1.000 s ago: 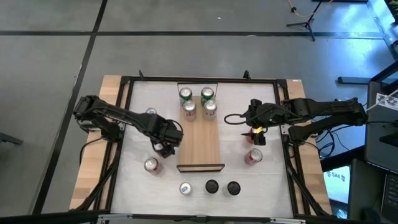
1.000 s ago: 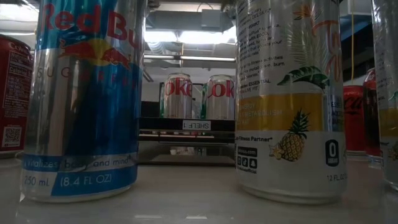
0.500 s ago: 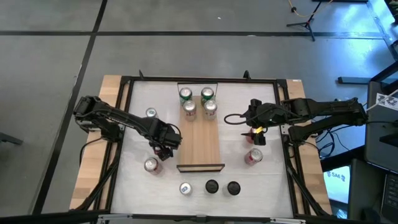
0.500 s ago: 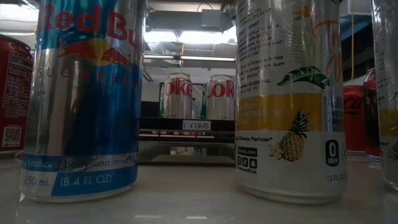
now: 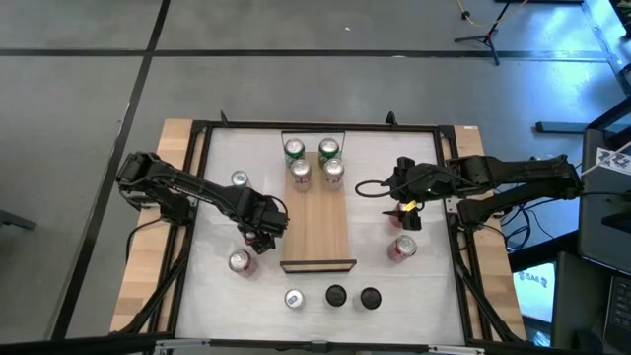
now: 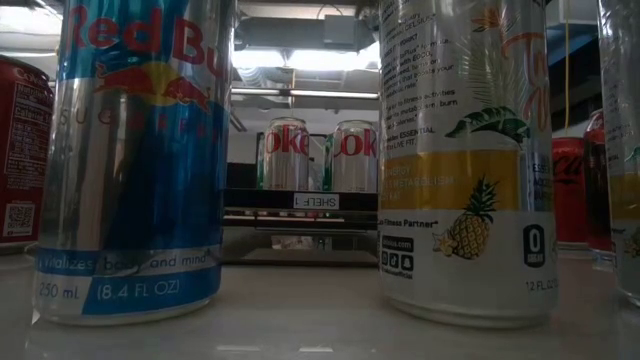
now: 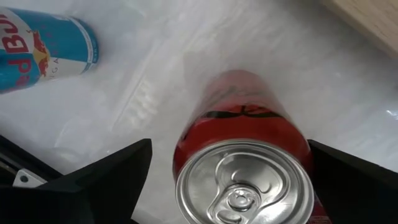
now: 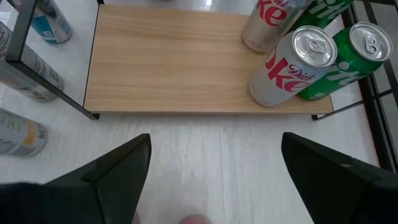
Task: Place canned beverage on shelf
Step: Put the left black soda can on the shelf
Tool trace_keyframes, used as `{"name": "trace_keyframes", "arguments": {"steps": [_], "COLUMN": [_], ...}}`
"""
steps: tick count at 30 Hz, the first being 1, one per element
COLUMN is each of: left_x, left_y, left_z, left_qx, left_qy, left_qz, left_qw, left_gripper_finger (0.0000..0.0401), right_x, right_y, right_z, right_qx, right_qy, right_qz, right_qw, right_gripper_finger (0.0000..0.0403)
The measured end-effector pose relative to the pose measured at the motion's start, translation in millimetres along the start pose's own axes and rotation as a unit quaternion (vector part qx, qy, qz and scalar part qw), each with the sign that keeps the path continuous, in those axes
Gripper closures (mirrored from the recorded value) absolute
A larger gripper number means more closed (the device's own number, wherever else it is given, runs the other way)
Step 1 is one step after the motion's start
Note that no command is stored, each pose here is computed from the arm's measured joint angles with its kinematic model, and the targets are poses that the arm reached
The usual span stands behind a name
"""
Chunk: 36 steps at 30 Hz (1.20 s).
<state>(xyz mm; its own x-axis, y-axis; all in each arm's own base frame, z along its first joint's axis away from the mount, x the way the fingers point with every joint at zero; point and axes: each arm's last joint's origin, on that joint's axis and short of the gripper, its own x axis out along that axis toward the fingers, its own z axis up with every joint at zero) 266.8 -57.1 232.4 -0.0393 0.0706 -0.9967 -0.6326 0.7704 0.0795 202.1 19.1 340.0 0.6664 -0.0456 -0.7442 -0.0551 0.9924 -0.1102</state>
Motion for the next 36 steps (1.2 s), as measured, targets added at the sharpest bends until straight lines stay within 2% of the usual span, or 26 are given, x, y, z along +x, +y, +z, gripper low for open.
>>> {"name": "trace_keyframes", "arguments": {"steps": [5,14,17,25,36], "left_x": [0.0,-0.2,-2.8,-37.8,-85.3], "left_y": [-0.2,-0.6,0.4,10.1,53.3], "left_z": [-0.3,-1.0,1.1,25.7,73.4], "left_qx": [0.0,0.001,0.02,0.068,0.087], "left_qy": [0.004,0.02,0.024,-0.006,-0.082], "left_qz": [-0.003,-0.015,-0.019,-0.051,-0.079], "left_qw": [1.0,1.0,0.999,0.996,0.99], "left_gripper_finger": [0.0022,0.0102,0.0121,0.012,0.0119], "right_x": [0.0,0.0,0.0,0.0,0.0], "right_y": [0.0,0.0,0.0,0.0,0.0], "right_z": [0.0,0.0,0.0,0.0,0.1], "right_qx": [0.0,0.0,0.0,0.0,0.0], "right_qy": [0.0,0.0,0.0,0.0,0.0], "right_qz": [0.0,0.0,0.0,0.0,0.0], "right_qw": [1.0,1.0,1.0,1.0,1.0], "right_gripper_finger": [0.0047,0.0047,0.0047,0.0047,0.0047]}}
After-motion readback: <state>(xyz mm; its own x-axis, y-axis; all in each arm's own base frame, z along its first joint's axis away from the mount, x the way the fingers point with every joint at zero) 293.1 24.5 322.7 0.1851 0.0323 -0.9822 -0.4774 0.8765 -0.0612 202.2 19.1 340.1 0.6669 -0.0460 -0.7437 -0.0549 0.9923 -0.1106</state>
